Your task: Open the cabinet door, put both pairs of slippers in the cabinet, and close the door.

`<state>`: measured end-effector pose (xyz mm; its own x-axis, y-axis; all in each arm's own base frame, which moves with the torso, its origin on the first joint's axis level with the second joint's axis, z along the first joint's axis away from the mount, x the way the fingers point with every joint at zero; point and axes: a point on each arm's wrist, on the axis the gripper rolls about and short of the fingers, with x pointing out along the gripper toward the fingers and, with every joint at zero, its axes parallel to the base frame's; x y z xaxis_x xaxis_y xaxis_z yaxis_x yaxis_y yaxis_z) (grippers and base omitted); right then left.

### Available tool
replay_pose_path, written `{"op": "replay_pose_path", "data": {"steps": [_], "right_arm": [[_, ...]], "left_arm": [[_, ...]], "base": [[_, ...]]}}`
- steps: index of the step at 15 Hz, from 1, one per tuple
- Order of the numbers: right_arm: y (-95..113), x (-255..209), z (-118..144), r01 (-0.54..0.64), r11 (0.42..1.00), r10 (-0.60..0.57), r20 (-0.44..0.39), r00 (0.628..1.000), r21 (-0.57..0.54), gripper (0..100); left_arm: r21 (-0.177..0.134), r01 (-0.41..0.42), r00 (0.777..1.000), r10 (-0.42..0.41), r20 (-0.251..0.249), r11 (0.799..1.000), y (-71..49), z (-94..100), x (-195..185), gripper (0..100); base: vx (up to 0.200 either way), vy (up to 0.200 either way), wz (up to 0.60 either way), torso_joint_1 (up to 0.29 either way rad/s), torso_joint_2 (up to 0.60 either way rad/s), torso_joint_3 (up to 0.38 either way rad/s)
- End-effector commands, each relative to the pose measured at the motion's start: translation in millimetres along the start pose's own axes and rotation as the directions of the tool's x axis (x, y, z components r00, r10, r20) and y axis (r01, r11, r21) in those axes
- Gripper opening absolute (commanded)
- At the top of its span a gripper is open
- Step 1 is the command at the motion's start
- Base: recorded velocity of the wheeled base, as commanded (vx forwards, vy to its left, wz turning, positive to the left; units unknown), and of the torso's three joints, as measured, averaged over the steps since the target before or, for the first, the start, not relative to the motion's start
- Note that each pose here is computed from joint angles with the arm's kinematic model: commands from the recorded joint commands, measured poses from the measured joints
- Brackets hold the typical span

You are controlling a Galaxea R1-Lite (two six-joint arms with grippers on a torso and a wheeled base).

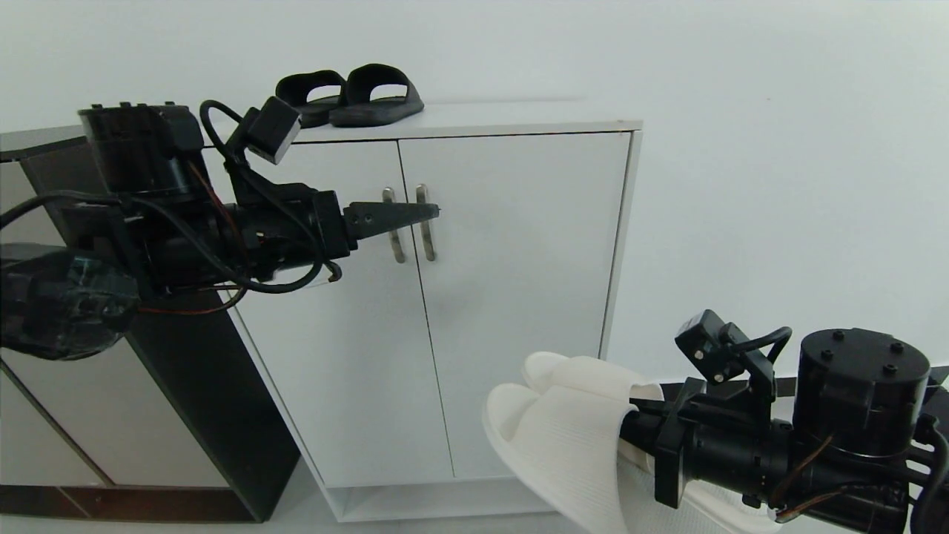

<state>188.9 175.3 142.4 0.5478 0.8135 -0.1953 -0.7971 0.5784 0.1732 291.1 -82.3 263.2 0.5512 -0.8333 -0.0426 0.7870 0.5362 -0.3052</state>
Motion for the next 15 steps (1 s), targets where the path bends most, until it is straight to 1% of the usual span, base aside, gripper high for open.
{"op": "replay_pose_path", "data": {"steps": [1, 2, 3, 5, 9, 11, 13, 15], "right_arm": [[0, 0, 0, -0.001, 1.0, 0.001, -0.001, 1.0, 0.0, 0], [0, 0, 0, -0.001, 1.0, 0.001, -0.001, 1.0, 0.0, 0], [0, 0, -1, -0.001, 1.0, 0.001, -0.001, 1.0, 0.0, 0], [0, 0, -1, -0.001, 1.0, 0.001, -0.003, 1.0, 0.0, 0], [0, 0, -1, -0.001, 1.0, 0.001, -0.003, 1.0, 0.0, 0], [0, 0, -1, 0.0, 1.0, 0.0, -0.004, 1.0, 0.001, 0], [0, 1, -2, 0.0, 1.0, 0.0, -0.007, 1.0, 0.002, 0], [0, 1, -2, 0.0, 1.0, 0.0, -0.007, 1.0, 0.002, 0]], "left_arm": [[-0.01, -0.009, 1.0, 0.009, -0.014, 1.0, 13.8, -3.4, 11, 100], [0.0, -0.011, 1.0, 0.011, -0.014, 1.0, 17.9, -2.7, 15, 100], [-0.001, -0.026, 1.0, 0.026, -0.012, 1.0, 23.5, -2.7, 20, 100], [0.002, -0.046, 0.999, 0.046, -0.003, 0.999, 29.2, -1.0, 25, 100], [-0.005, -0.087, 0.996, 0.087, -0.001, 0.996, 43.4, -2.9, 36, 100], [-0.004, -0.117, 0.993, 0.117, 0.01, 0.993, 50.7, -1.7, 39, 100], [-0.009, -0.149, 0.989, 0.149, 0.012, 0.989, 58.1, -5.6, 44, 100], [-0.01, -0.15, 0.989, 0.15, 0.009, 0.989, 61.6, -7.1, 48, 100]], "base": [[0.0, 0.0, 0.0, 0.0, 0.0, 0.0], [0.0, 0.0, 0.0, 0.0, 0.0, 0.0], [0.0, 0.0, 0.0, 0.0, 0.0, 0.0], [0.0, 0.0, 0.0, 0.0, 0.0, 0.0], [0.0, 0.0, 0.0, 0.0, 0.0, 0.0], [0.0, 0.0, 0.0, 0.0, 0.0, 0.0], [0.0, 0.0, 0.0, 0.0, 0.0, 0.0], [0.0, 0.0, 0.0, 0.0, 0.0, 0.0]]}}
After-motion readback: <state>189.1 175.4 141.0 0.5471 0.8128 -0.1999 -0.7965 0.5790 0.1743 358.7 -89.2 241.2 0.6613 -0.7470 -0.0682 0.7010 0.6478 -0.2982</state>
